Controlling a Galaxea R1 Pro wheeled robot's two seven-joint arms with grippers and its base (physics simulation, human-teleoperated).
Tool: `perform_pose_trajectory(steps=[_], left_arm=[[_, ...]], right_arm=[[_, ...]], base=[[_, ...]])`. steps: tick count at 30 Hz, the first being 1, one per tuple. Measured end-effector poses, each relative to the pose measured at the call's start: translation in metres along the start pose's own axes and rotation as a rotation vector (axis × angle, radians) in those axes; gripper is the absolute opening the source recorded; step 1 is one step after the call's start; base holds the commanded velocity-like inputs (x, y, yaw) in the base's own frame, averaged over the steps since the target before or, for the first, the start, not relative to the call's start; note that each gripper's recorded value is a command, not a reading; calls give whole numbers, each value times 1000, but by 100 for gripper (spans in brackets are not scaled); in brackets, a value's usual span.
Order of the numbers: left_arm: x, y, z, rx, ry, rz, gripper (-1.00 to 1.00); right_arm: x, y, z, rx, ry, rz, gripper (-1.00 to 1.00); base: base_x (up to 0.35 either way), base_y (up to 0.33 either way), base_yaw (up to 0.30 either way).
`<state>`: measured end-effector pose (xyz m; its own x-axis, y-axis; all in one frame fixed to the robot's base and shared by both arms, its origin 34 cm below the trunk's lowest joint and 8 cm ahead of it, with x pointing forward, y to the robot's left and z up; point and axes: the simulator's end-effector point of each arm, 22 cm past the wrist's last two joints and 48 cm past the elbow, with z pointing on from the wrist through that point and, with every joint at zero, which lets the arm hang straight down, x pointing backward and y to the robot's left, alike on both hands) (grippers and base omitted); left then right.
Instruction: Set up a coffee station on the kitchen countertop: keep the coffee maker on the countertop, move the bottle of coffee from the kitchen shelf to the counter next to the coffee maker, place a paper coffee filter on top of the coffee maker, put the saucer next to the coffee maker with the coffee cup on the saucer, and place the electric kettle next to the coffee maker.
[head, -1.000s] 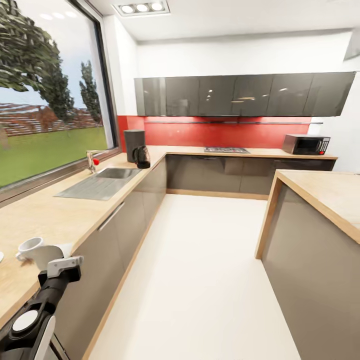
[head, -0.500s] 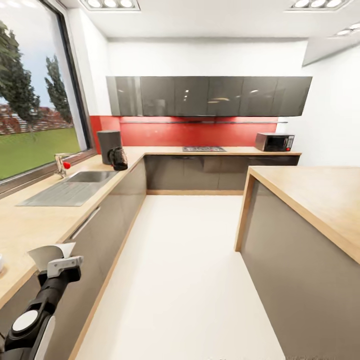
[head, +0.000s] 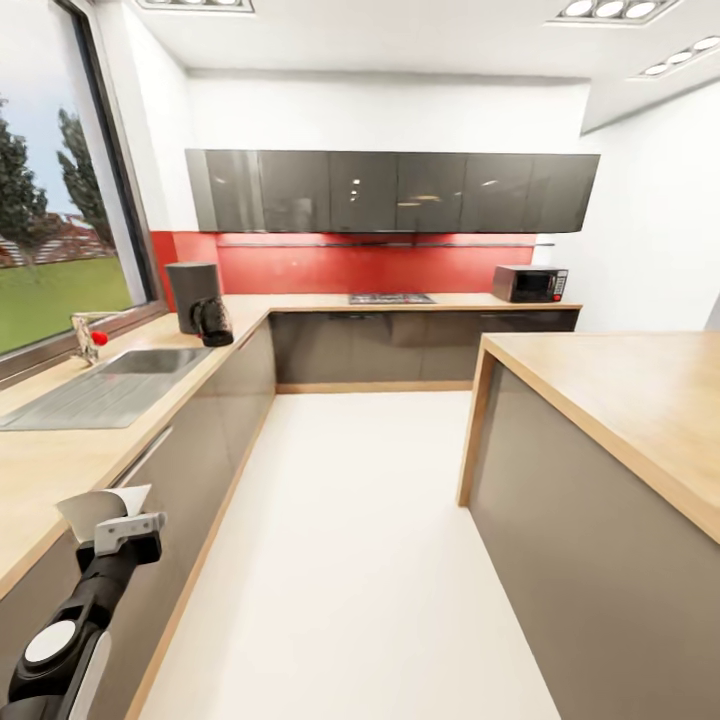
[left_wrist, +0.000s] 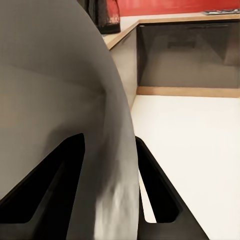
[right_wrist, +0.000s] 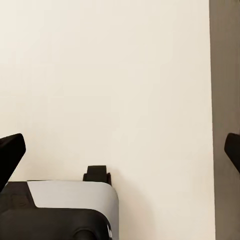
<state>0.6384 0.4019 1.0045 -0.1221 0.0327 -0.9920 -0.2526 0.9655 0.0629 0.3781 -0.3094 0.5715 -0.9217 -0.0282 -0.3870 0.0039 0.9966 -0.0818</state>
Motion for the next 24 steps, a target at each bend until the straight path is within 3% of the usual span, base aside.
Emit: perform_pose_trajectory(steps=[24], left_arm=[[0,0,0,0,1,0,-100]], right_arm=[[0,2,0,-2,0,1,100]], base=[[327,0,0]])
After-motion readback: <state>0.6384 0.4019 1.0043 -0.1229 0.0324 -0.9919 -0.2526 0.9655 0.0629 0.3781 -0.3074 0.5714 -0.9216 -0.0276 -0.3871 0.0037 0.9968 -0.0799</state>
